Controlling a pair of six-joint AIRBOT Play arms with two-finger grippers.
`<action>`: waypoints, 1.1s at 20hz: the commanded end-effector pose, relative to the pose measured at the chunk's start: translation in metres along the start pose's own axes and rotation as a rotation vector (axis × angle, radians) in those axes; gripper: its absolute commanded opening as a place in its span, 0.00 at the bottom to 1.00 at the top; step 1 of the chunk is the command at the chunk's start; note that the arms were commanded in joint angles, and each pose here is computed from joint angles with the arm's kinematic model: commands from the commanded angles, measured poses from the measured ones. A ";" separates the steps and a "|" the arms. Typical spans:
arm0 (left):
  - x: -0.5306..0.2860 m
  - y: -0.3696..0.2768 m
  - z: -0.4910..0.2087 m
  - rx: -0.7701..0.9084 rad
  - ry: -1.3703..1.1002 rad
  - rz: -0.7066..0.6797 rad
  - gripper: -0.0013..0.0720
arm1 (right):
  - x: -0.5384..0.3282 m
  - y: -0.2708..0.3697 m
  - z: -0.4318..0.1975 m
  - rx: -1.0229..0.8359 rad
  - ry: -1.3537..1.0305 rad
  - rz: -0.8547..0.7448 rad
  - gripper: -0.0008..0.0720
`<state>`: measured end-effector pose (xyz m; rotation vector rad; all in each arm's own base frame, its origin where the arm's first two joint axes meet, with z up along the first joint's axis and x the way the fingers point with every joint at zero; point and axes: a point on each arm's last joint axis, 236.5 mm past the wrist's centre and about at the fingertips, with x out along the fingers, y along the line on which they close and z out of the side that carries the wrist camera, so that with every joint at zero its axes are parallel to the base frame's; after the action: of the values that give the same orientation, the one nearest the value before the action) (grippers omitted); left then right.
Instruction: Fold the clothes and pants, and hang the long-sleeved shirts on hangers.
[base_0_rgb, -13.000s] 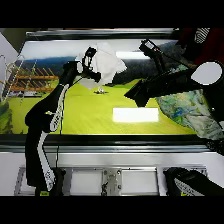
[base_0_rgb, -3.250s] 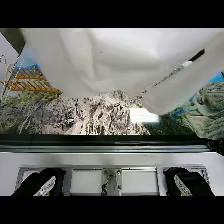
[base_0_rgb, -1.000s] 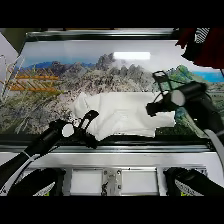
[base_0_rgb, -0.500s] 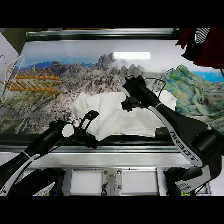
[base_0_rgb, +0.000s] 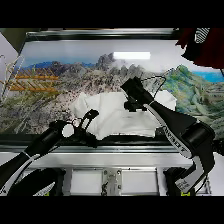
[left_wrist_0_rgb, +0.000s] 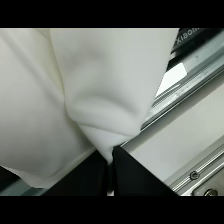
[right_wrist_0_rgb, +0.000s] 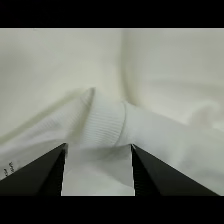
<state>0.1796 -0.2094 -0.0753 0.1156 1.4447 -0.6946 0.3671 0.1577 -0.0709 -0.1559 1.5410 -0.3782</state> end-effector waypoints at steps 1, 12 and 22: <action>0.000 0.000 0.001 0.000 -0.006 0.001 0.04 | 0.002 0.003 0.006 0.088 -0.014 0.016 0.63; 0.000 0.000 0.003 0.001 -0.011 0.002 0.04 | 0.008 -0.002 0.018 0.131 -0.026 0.030 0.63; 0.000 0.000 0.003 0.001 -0.011 0.002 0.04 | 0.025 -0.008 0.003 0.104 0.048 -0.047 0.63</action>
<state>0.1822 -0.2103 -0.0750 0.1127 1.4337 -0.6926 0.3743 0.1467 -0.0909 -0.0734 1.5396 -0.4796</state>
